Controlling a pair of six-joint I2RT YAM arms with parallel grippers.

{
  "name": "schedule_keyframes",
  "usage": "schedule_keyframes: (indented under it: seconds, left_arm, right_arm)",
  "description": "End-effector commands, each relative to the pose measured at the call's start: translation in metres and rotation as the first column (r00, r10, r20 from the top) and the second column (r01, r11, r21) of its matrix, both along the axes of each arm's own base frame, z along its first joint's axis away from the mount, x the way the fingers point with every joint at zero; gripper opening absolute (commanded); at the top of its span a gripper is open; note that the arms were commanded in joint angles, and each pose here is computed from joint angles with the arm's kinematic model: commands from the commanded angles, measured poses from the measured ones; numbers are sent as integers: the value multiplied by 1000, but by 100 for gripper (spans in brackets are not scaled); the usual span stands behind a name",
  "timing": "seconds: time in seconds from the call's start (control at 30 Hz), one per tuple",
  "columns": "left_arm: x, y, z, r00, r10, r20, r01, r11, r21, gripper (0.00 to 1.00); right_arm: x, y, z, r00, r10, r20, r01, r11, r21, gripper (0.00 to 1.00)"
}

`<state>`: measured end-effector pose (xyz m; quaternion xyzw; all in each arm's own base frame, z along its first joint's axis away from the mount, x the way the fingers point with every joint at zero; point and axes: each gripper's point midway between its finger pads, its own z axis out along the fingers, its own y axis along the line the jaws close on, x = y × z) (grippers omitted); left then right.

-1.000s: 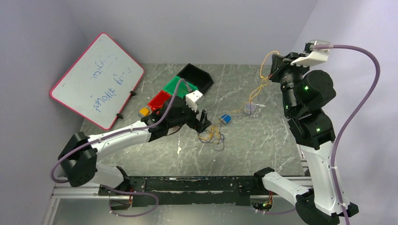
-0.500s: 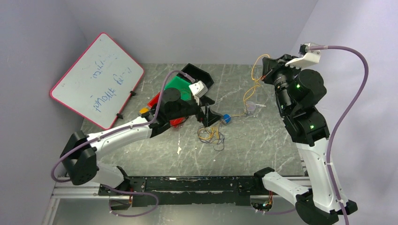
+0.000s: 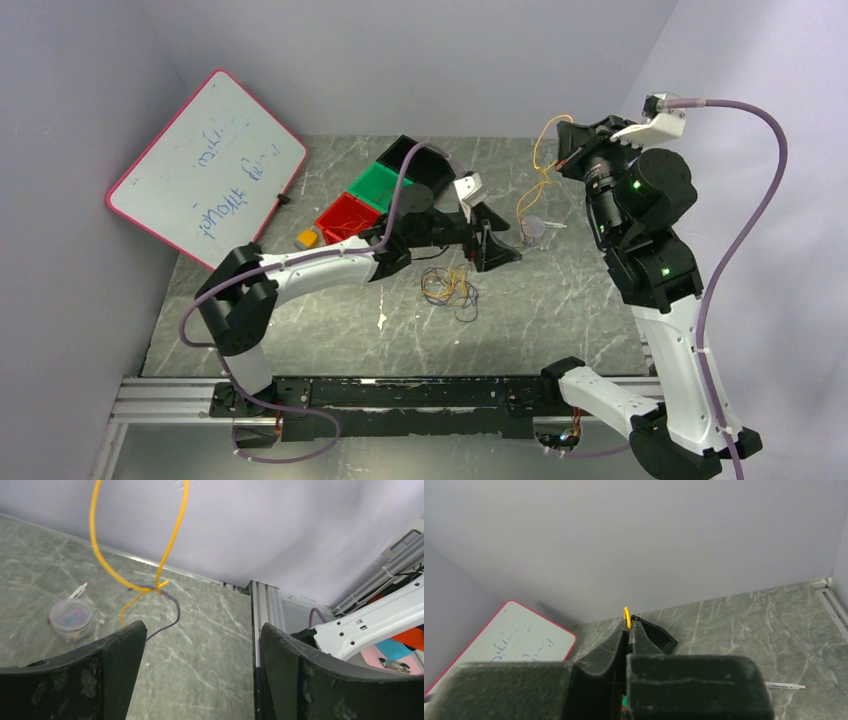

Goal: Untangle the cables

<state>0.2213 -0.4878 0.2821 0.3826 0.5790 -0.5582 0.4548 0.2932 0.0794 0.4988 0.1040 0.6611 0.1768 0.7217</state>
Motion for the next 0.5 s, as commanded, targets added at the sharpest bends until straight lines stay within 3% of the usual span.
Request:
schedule_keyframes:
  seconds: [0.0,0.13,0.3,0.37,0.47]
  left_arm:
    - [-15,-22,29,996,-78,43,82,992,-92,88]
    - [-7,-39,16,997,-72,25,73,994,-79,84]
    - [1,-57,4,995,-77,-55,73,994,-82,70]
    - [5,-62,-5,995,-76,-71,71,995,-72,58]
    - [7,-66,-19,993,-78,-89,75,996,-38,32]
  right_arm:
    - [-9,0,14,999,14,47,-16,999,40,0]
    - [-9,3,15,998,30,50,-32,999,38,0]
    - [-13,2,16,998,33,57,-36,998,48,0]
    - [-16,0,15,998,28,61,-32,998,53,0]
    - [-19,-2,18,997,25,72,-29,998,58,0]
